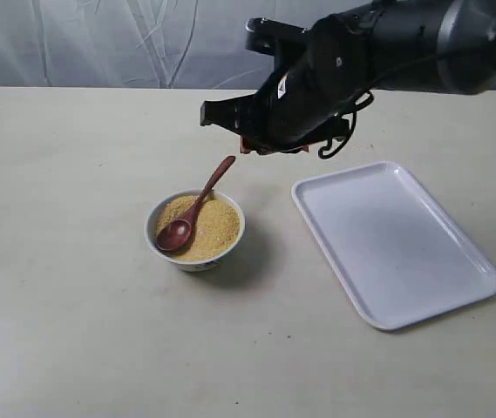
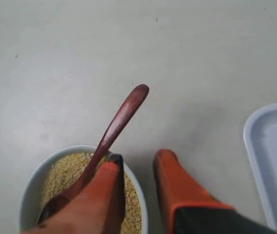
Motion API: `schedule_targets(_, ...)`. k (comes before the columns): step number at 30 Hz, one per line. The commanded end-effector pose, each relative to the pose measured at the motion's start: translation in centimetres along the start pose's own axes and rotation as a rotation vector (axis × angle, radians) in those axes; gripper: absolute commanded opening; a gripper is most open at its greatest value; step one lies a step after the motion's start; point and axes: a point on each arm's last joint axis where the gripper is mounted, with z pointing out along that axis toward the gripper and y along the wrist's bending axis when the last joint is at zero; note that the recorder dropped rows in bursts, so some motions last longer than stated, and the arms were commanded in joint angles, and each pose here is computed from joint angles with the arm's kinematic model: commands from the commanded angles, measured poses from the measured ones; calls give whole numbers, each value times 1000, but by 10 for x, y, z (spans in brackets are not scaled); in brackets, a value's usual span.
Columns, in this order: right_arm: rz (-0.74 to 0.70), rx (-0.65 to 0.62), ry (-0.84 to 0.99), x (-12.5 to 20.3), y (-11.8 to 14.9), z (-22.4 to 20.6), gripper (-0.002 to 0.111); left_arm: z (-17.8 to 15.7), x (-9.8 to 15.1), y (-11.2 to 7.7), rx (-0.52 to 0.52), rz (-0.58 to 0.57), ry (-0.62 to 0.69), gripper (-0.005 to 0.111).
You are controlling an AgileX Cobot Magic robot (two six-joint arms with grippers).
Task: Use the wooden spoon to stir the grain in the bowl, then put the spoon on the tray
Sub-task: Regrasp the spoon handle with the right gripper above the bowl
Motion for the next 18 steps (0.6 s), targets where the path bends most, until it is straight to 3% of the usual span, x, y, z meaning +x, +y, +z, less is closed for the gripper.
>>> schedule_targets(1, -5, 15, 76, -4, 1, 22, 25, 0, 0, 0, 6, -3, -7, 0)
schedule_targets(5, 84, -79, 131, -11, -8, 39, 25, 0, 0, 0, 6, -3, -7, 0)
schedule_targets(10, 219, -304, 177, -25, -38, 46, 25, 0, 0, 0, 6, -3, -7, 0)
schedule_targets(13, 267, -378, 171, -31, -53, 51, 25, 0, 0, 0, 6, -3, -7, 0)
schedule_targets(18, 259, -409, 185, -26, -63, 67, 50, 0, 0, 0, 6, -3, -7, 0)
